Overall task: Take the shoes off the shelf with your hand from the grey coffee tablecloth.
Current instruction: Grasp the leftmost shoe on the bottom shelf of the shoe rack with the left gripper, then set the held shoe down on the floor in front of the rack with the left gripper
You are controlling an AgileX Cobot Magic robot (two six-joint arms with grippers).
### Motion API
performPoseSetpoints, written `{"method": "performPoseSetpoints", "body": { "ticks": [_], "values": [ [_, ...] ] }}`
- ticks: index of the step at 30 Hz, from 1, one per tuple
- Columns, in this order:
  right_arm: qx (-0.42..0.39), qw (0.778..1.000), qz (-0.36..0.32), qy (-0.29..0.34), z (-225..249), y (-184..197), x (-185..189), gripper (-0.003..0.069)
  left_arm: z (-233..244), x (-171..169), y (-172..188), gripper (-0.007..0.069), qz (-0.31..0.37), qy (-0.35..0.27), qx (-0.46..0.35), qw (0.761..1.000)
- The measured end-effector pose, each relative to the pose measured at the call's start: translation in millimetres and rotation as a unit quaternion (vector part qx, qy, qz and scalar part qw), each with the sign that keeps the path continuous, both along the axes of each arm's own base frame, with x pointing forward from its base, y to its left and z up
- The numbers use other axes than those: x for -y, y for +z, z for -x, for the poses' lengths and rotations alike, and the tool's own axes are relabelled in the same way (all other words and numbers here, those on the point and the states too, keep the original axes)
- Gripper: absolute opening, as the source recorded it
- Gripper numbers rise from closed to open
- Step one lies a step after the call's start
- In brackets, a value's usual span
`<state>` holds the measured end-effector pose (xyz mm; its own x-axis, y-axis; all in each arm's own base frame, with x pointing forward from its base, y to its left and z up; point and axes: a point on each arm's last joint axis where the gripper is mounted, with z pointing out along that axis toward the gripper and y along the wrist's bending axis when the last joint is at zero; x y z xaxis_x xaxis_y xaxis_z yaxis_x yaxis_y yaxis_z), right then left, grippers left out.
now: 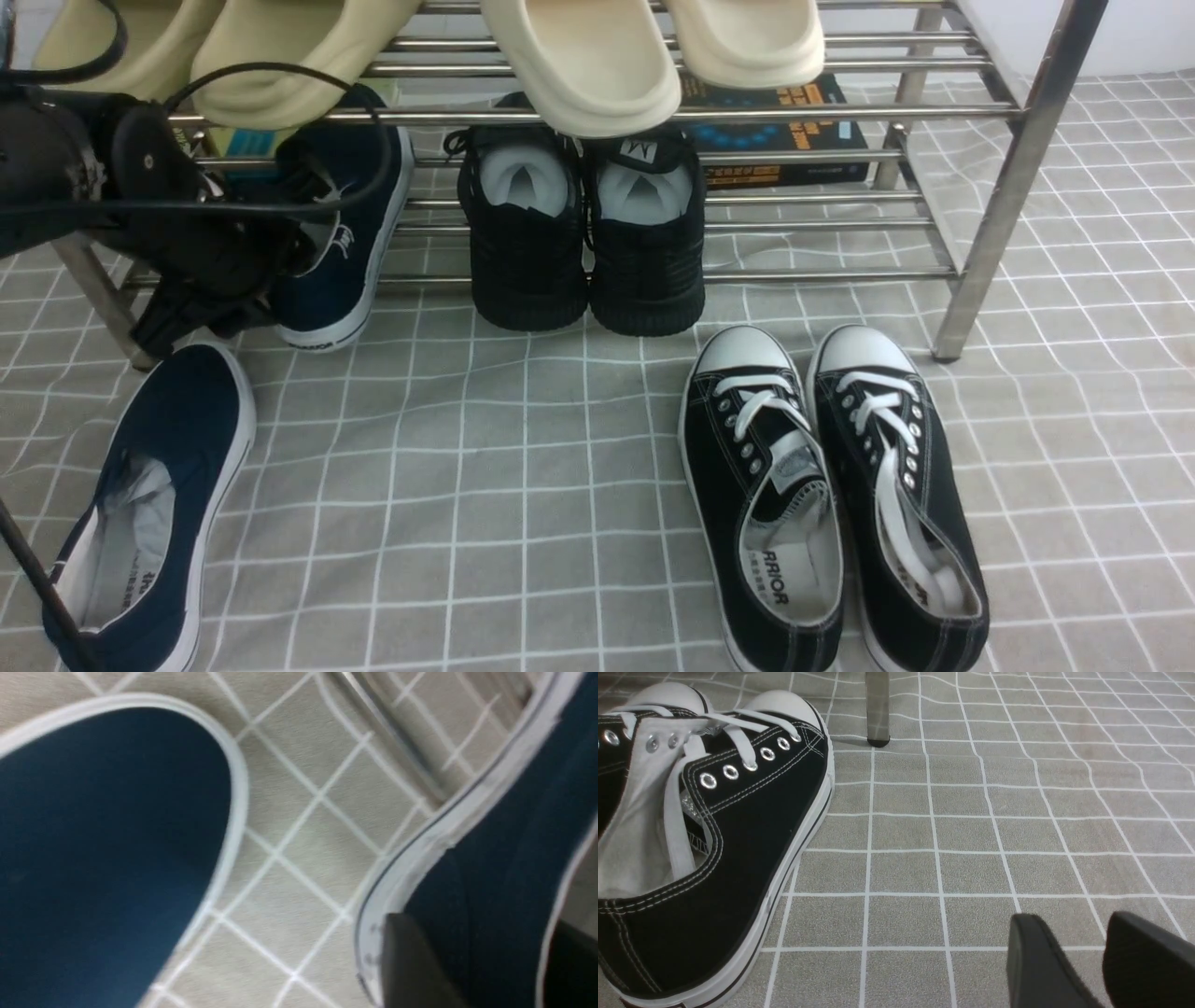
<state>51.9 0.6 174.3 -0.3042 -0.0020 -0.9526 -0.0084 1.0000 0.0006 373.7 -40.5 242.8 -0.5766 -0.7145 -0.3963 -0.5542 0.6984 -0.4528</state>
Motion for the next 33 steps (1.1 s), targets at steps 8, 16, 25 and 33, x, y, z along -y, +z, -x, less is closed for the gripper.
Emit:
{"method": "performPoseSetpoints", "body": {
  "ticks": [8, 16, 25, 33],
  "values": [
    [0.0, 1.0, 0.0, 0.0, 0.0, 0.0, 0.0, 0.0239, 13.2, 7.1, -3.7, 0.0052, -0.052, -0.056, -0.064, 0.995],
    [0.0, 1.0, 0.0, 0.0, 0.0, 0.0, 0.0, 0.0239, 45.9, 30.7, 9.0, 0.005, -0.095, -0.09, -0.145, 0.981],
    [0.0, 1.0, 0.0, 0.0, 0.0, 0.0, 0.0, 0.0239, 82.8, 40.3, 9.4, 0.0049, -0.147, -0.066, -0.189, 0.969],
    [0.0, 1.0, 0.0, 0.0, 0.0, 0.0, 0.0, 0.0239, 120.8, 36.0, -15.7, 0.0048, -0.147, -0.005, -0.238, 0.96]
  ]
}}
